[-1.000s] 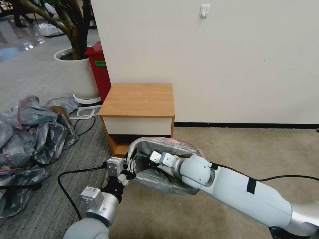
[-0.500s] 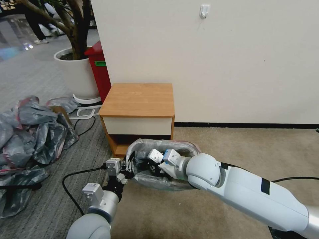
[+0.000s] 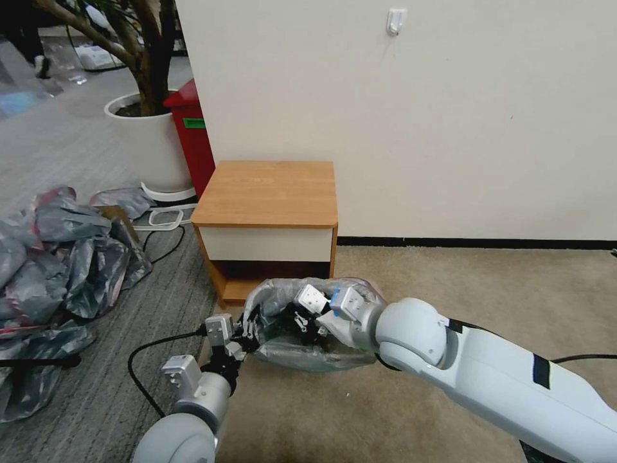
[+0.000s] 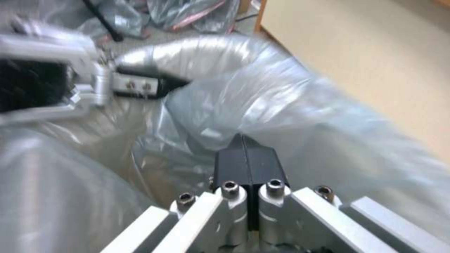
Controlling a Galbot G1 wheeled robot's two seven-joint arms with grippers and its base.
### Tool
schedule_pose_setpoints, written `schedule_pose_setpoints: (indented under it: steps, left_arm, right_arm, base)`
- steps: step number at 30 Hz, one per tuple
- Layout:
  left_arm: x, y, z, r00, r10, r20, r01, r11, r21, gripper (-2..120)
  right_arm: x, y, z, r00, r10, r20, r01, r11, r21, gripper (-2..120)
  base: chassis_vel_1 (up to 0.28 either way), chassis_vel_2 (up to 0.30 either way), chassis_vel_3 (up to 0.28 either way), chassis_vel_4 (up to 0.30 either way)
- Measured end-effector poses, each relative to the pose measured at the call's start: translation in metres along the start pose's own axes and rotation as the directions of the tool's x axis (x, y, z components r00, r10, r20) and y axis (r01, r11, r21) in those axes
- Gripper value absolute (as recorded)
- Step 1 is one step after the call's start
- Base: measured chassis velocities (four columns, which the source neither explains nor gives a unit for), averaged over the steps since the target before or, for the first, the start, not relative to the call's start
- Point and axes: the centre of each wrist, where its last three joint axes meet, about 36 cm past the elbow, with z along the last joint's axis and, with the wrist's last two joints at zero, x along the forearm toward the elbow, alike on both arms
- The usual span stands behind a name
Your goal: Pick up the garbage bag from the table and place it over the trash can.
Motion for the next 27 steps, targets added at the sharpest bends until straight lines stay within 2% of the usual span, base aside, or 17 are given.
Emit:
schedule_pose_setpoints:
  steps: [1, 5, 7, 8, 10, 11, 12, 16, 17, 20, 21, 23, 24, 25, 27]
  left_arm:
    - [-0.001, 0.001, 0.0, 1.0, -0.013, -0.023, 0.014, 1.0, 0.025, 7]
    - [-0.003, 0.003, 0.004, 0.998, -0.038, -0.059, 0.04, 0.998, 0.039, 7]
    - [-0.004, 0.005, 0.009, 0.994, -0.052, -0.096, 0.057, 0.997, 0.049, 7]
    - [-0.004, 0.005, 0.009, 0.994, -0.052, -0.096, 0.057, 0.997, 0.049, 7]
    - [-0.004, 0.005, 0.011, 0.992, -0.053, -0.115, 0.06, 0.997, 0.055, 7]
    - [-0.004, 0.005, 0.011, 0.991, -0.054, -0.123, 0.061, 0.997, 0.055, 7]
    - [-0.004, 0.005, 0.011, 0.991, -0.054, -0.123, 0.061, 0.997, 0.055, 7]
    - [0.0, 0.005, 0.014, 0.986, -0.058, -0.158, 0.065, 0.997, 0.039, 7]
    - [0.0, 0.005, 0.014, 0.986, -0.058, -0.158, 0.065, 0.997, 0.039, 7]
    - [0.005, 0.005, 0.017, 0.981, -0.061, -0.181, 0.067, 0.997, 0.025, 7]
    - [0.005, 0.005, 0.017, 0.981, -0.061, -0.181, 0.067, 0.997, 0.025, 7]
    - [0.008, 0.004, 0.021, 0.979, -0.066, -0.194, 0.07, 0.997, 0.015, 7]
    - [0.009, 0.004, 0.023, 0.978, -0.067, -0.198, 0.071, 0.997, 0.012, 7]
    - [0.009, 0.004, 0.023, 0.978, -0.067, -0.198, 0.071, 0.997, 0.012, 7]
    - [0.012, 0.003, 0.028, 0.975, -0.068, -0.213, 0.071, 0.997, 0.009, 7]
  right_arm:
    - [0.01, 0.001, 0.002, 1.0, 0.01, 0.015, -0.009, 1.0, -0.024, 0]
    - [0.031, 0.003, 0.008, 0.998, 0.036, 0.048, -0.032, 0.997, -0.072, 0]
    - [0.048, 0.017, 0.019, 0.992, 0.074, 0.103, -0.064, 0.993, -0.099, 9]
    - [0.048, 0.017, 0.019, 0.992, 0.074, 0.103, -0.064, 0.993, -0.099, 9]
    - [0.056, 0.032, 0.026, 0.978, 0.142, 0.15, -0.119, 0.981, -0.15, 20]
    - [0.058, 0.038, 0.029, 0.967, 0.186, 0.172, -0.153, 0.97, -0.188, 22]
    - [0.058, 0.038, 0.029, 0.967, 0.186, 0.172, -0.153, 0.97, -0.188, 22]
    - [0.068, 0.058, 0.056, 0.889, 0.418, 0.187, -0.349, 0.883, -0.314, 43]
    - [0.068, 0.058, 0.056, 0.889, 0.418, 0.187, -0.349, 0.883, -0.314, 43]
    - [0.076, 0.076, 0.081, 0.816, 0.556, 0.16, -0.461, 0.792, -0.399, 56]
    - [0.076, 0.076, 0.081, 0.816, 0.556, 0.16, -0.461, 0.792, -0.399, 56]
    - [0.08, 0.085, 0.093, 0.77, 0.62, 0.151, -0.509, 0.74, -0.439, 66]
    - [0.082, 0.087, 0.097, 0.755, 0.638, 0.152, -0.522, 0.725, -0.449, 69]
    - [0.082, 0.087, 0.097, 0.755, 0.638, 0.152, -0.522, 0.725, -0.449, 69]
    - [0.085, 0.095, 0.107, 0.722, 0.676, 0.148, -0.547, 0.689, -0.475, 79]
  base:
    - [0.0, 0.0, 0.0, 0.0]
    - [0.0, 0.0, 0.0, 0.0]
    - [0.0, 0.0, 0.0, 0.0]
    - [0.0, 0.0, 0.0, 0.0]
    - [0.0, 0.0, 0.0, 0.0]
    - [0.0, 0.0, 0.0, 0.0]
    - [0.0, 0.0, 0.0, 0.0]
    - [0.0, 0.0, 0.0, 0.0]
    - [0.0, 0.0, 0.0, 0.0]
    - [0.0, 0.0, 0.0, 0.0]
    - [0.0, 0.0, 0.0, 0.0]
    - [0.0, 0.0, 0.0, 0.0]
    - [0.0, 0.0, 0.0, 0.0]
    - [0.0, 0.0, 0.0, 0.0]
    - [0.0, 0.0, 0.0, 0.0]
